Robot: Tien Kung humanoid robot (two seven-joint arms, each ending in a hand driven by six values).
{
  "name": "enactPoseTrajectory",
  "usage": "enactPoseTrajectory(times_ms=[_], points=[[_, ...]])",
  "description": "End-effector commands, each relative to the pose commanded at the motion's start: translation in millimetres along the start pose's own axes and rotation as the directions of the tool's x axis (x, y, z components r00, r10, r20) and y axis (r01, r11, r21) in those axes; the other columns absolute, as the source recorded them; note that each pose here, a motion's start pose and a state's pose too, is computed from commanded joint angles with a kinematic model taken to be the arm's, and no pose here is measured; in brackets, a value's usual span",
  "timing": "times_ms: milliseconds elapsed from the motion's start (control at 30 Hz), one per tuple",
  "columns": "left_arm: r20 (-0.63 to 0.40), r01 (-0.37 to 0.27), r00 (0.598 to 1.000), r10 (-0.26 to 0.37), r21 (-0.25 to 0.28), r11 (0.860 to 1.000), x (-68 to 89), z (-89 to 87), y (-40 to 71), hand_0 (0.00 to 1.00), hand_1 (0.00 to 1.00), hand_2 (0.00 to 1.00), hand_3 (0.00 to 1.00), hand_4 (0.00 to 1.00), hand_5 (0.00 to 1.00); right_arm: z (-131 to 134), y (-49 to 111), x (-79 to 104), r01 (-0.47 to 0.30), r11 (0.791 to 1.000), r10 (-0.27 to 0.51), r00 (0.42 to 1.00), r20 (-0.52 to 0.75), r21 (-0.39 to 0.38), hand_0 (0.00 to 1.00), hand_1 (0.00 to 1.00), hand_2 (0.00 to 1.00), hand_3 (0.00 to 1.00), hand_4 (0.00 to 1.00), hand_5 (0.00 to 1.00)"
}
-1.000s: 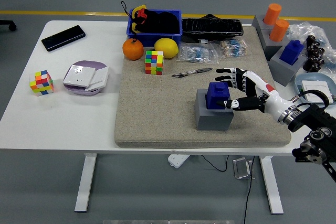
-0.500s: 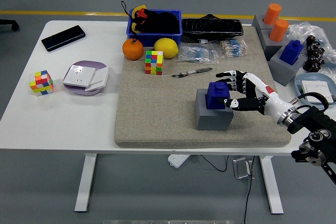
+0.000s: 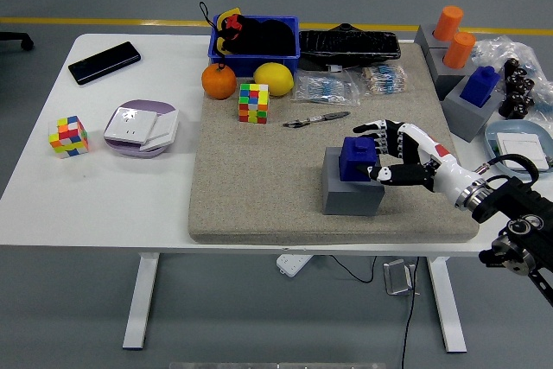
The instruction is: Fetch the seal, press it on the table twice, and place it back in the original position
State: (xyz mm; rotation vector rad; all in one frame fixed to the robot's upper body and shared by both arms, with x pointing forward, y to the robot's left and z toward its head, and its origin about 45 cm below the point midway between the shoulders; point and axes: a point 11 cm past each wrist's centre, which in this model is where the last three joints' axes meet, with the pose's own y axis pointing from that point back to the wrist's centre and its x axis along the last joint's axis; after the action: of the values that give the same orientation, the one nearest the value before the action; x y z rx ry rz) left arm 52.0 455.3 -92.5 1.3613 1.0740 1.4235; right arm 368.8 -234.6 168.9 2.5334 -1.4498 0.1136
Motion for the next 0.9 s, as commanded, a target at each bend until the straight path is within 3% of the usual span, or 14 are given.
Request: enactPoseTrajectory(times_ms=[100,133,633,767,900], points=[[0.000,0.001,1.000,-0.001,-0.002,1.000,-0.3,0.9,0.1,0.725,0.691,0.687,0.741,0.645,0.309,-1.4,-0.9,0.7,-0.008,1.000,0.008,1.000,0.001,0.009,0.636,0.550,0.546,0.609,0.785,0.002],[-0.001,0.001,1.000,-0.001,-0.003,1.000,-0.4,1.2,0.1,0.726,0.691,0.687,0.741,0.646,0.310,-1.9,-1.1,0.8,-0.010,1.000,0.010,1.000,0.002,0.011,0.625,0.514,0.507,0.558,0.753,0.002],[-0.003,0.002,1.000,-0.002,-0.005,1.000,-0.3,2.3,0.2,0.726,0.691,0.688,0.741,0.648,0.311,-34.9,-1.1,4.5,-0.017,0.994,0.018,1.000,-0.008,0.103,0.632,0.509,0.500,0.552,0.753,0.002],[-0.004,0.002,1.000,-0.002,-0.005,1.000,0.0,2.4,0.3,0.726,0.691,0.688,0.742,0.649,0.310,-52.5,1.2,10.0,-0.020,0.989,0.024,0.999,-0.023,0.144,0.632,0.512,0.501,0.552,0.748,0.002],[-0.004,0.001,1.000,-0.001,-0.005,1.000,0.8,2.5,0.4,0.726,0.691,0.688,0.742,0.649,0.310,-58.7,1.9,28.7,-0.070,0.985,0.076,0.996,-0.038,0.159,0.632,0.512,0.501,0.552,0.748,0.002]])
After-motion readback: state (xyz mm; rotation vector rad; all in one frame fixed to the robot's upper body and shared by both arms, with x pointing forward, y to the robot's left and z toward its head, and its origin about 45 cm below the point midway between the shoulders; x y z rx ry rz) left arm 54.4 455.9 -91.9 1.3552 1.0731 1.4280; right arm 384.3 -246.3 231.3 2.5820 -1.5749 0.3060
